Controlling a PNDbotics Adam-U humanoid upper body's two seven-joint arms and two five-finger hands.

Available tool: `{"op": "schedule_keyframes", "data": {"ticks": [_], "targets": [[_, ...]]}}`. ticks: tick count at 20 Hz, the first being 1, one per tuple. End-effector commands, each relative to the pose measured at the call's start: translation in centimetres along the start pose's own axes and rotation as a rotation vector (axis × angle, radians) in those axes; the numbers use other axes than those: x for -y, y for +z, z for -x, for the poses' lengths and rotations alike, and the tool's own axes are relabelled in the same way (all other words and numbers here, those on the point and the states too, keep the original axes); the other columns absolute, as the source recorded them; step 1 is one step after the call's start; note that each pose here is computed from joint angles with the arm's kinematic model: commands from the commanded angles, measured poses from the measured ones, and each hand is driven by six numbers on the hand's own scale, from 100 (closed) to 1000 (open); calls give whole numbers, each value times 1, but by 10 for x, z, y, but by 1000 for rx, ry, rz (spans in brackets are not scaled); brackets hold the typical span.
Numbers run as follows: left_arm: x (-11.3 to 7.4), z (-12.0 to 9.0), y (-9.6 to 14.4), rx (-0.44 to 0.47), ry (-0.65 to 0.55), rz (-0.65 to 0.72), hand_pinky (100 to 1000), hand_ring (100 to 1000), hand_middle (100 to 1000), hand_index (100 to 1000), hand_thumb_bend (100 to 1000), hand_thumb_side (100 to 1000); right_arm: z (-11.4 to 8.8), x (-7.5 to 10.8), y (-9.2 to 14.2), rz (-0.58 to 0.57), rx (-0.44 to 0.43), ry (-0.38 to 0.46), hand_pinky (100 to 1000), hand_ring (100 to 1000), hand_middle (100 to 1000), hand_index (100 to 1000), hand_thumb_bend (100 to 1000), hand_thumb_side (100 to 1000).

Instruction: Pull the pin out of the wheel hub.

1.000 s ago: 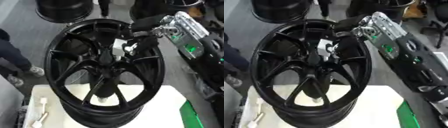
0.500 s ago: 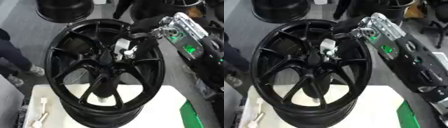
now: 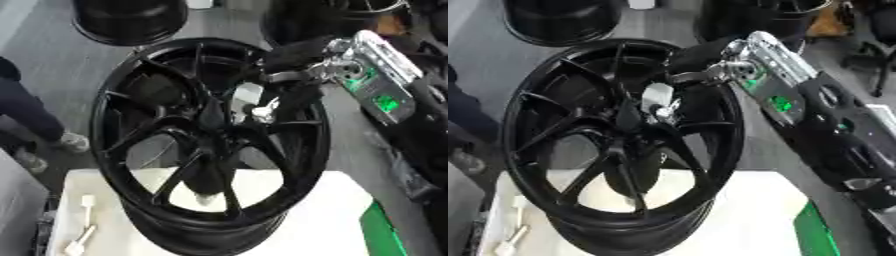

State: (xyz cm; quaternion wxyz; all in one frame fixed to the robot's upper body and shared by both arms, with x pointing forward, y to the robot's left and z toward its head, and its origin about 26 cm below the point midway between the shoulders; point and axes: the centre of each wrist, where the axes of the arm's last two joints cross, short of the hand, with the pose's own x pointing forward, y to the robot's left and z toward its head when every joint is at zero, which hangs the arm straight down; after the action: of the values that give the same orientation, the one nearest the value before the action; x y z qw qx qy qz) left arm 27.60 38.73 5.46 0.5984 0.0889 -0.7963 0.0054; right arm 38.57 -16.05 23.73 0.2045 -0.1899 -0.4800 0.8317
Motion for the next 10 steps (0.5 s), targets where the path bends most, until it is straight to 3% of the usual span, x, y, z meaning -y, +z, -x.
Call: {"op": "schedule_keyframes", "data": {"ticks": [1, 10], "targets": [[-4, -9, -6, 30, -24, 9, 498, 503, 517, 634, 803, 521, 4, 2, 8, -11, -21, 14, 476, 403, 635, 986, 100, 834], [-3, -10, -7, 33, -24, 12, 498, 503, 516, 634, 802, 521, 5, 4, 6, -8, -37, 7, 425, 363, 470, 818, 100, 668]]}}
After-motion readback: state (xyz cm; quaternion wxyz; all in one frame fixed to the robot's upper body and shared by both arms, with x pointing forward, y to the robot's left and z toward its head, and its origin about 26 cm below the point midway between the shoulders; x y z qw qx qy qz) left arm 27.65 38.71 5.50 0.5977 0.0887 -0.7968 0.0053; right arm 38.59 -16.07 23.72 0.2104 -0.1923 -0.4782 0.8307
